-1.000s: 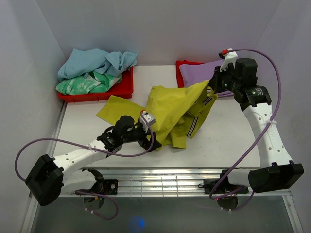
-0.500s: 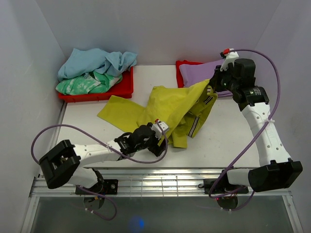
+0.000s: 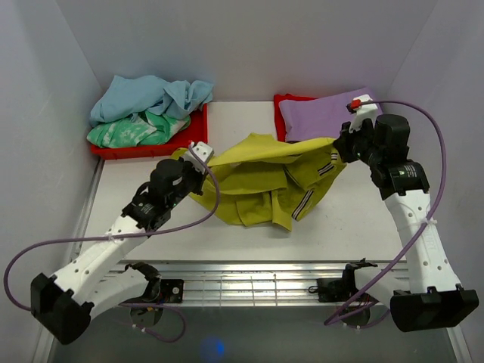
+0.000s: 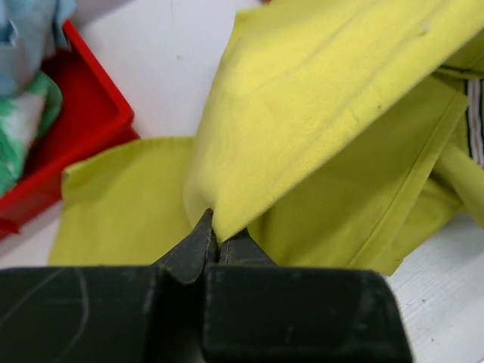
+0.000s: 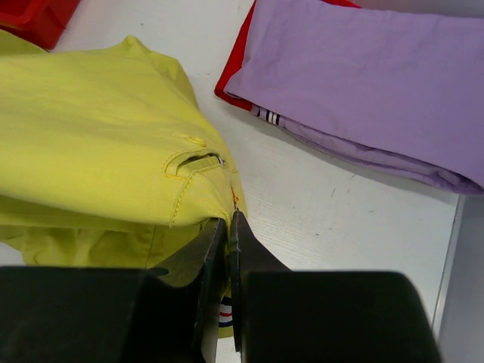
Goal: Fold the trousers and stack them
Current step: Flatten the trousers out
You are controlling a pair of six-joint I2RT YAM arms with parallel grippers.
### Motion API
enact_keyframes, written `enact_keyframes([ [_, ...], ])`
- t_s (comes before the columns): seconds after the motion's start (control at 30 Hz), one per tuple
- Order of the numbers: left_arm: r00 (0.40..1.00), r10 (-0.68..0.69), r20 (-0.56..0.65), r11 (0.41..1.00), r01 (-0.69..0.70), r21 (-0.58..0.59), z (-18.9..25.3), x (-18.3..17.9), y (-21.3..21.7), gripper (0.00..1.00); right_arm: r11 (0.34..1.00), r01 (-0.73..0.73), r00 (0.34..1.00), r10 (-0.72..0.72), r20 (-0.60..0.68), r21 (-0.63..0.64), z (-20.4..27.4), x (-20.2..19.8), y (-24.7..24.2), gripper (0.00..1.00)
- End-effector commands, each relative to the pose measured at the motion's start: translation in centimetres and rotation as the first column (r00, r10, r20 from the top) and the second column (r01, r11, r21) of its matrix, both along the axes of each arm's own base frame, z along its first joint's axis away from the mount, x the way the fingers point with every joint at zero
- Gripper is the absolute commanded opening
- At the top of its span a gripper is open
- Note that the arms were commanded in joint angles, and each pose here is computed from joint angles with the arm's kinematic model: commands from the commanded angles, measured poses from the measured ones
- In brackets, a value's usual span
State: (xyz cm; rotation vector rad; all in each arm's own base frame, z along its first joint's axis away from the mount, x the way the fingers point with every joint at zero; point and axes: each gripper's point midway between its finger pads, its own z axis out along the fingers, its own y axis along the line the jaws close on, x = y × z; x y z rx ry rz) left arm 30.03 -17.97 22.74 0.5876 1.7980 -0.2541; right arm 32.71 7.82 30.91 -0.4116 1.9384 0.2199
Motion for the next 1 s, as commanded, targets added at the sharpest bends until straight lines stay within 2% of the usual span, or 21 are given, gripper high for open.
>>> enact_keyframes([
  [0.0, 0.995, -0.066, 0.07, 0.995, 0.06, 0.082, 4.5, -3.0, 2.4, 0.0, 0.995, 0.018, 0.989, -0.003, 0.149, -0.094, 3.3, -0.8, -1.9, 0.08],
  [0.13, 0.979, -0.182, 0.087, 0.979, 0.172, 0.109, 7.2, -6.3, 2.8, 0.0, 0.986, -0.037, 0.992, 0.057, 0.117, -0.161, 1.7, -2.9, -2.0, 0.08],
  [0.2, 0.971, -0.211, 0.11, 0.973, 0.198, 0.12, 8.2, -6.6, 2.7, 0.0, 0.98, -0.049, 0.993, 0.068, 0.096, -0.191, 0.4, -3.6, -2.2, 0.08],
  [0.3, 0.961, -0.229, 0.157, 0.969, 0.209, 0.136, 8.7, -5.0, 1.6, 0.0, 0.976, -0.074, 0.995, 0.087, 0.056, -0.203, -1.6, -4.0, -2.1, 0.08],
  [0.33, 0.952, -0.216, 0.217, 0.974, 0.194, 0.121, 10.1, -3.8, 1.0, 0.0, 0.976, -0.08, 0.995, 0.09, 0.041, -0.202, -2.1, -4.0, -2.1, 0.08],
  [0.4, 0.953, -0.209, 0.218, 0.974, 0.181, 0.139, 9.1, -1.1, -0.3, 0.0, 0.975, -0.094, 0.995, 0.096, 0.001, -0.199, -3.5, -3.8, -1.9, 0.08],
  [0.43, 0.941, -0.198, 0.273, 0.978, 0.173, 0.113, 10.5, 0.4, -1.2, 0.0, 0.975, -0.103, 0.995, 0.103, -0.008, -0.199, -3.9, -3.7, -1.8, 0.08],
  [0.5, 0.951, -0.23, 0.207, 0.97, 0.207, 0.126, 7.7, 3.5, -3.9, 0.0, 0.972, -0.141, 0.99, 0.133, -0.056, -0.188, -5.5, -3.7, -1.3, 0.08],
  [0.53, 0.941, -0.229, 0.249, 0.973, 0.212, 0.095, 9.1, 4.9, -5.1, 0.0, 0.972, -0.148, 0.988, 0.137, -0.073, -0.185, -6.1, -3.7, -1.2, 0.08],
  [0.57, 0.954, -0.232, 0.191, 0.971, 0.215, 0.103, 6.3, 7.1, -6.5, 0.0, 0.971, -0.154, 0.986, 0.139, -0.09, -0.183, -6.6, -3.7, -1.2, 0.08],
  [0.6, 0.96, -0.223, 0.169, 0.973, 0.211, 0.09, 5.4, 8.2, -7.3, 0.0, 0.971, -0.157, 0.984, 0.138, -0.117, -0.182, -7.7, -3.8, -1.2, 0.08],
  [0.67, 0.956, -0.191, 0.224, 0.982, 0.184, 0.054, 6.9, 11.4, -8.9, 0.0, 0.97, -0.162, 0.98, 0.137, -0.141, -0.184, -8.6, -4.0, -1.2, 0.08],
  [0.7, 0.969, -0.168, 0.183, 0.985, 0.157, 0.071, 4.2, 13.5, -9.6, 0.0, 0.969, -0.163, 0.979, 0.136, -0.15, -0.185, -9.1, -4.1, -1.3, 0.08],
  [0.77, 0.964, -0.12, 0.236, 0.993, 0.114, 0.041, 5.5, 16.4, -10.2, 0.0, 0.968, -0.167, 0.974, 0.133, -0.184, -0.187, -10.4, -4.4, -1.4, 0.08],
  [0.8, 0.971, -0.105, 0.216, 0.994, 0.097, 0.047, 3.7, 17.8, -10.6, 0.0, 0.968, -0.163, 0.974, 0.126, -0.19, -0.192, -10.8, -4.5, -1.6, 0.08],
  [0.87, 0.973, -0.051, 0.226, 0.998, 0.043, 0.039, 3.5, 19.9, -10.3, 0.0, 0.968, -0.159, 0.971, 0.117, -0.207, -0.196, -11.6, -4.7, -1.7, 0.08],
  [0.9, 0.969, -0.031, 0.245, 0.999, 0.024, 0.031, 4.4, 20.8, -10.4, 0.03, 0.967, -0.149, 0.972, 0.105, -0.212, -0.205, -11.8, -4.5, -1.9, 0.08],
  [0.93, 0.973, -0.03, 0.228, 0.999, 0.02, 0.046, 3.4, 21.2, -10.5, 0.12, 0.967, -0.142, 0.972, 0.096, -0.215, -0.209, -11.9, -4.3, -2.1, 0.08],
  [0.97, 0.973, -0.034, 0.226, 0.999, 0.025, 0.044, 3.7, 21.2, -10.5, 0.34, 0.97, -0.13, 0.97, 0.082, -0.228, -0.207, -12.1, -4.0, -2.2, 0.08],
])
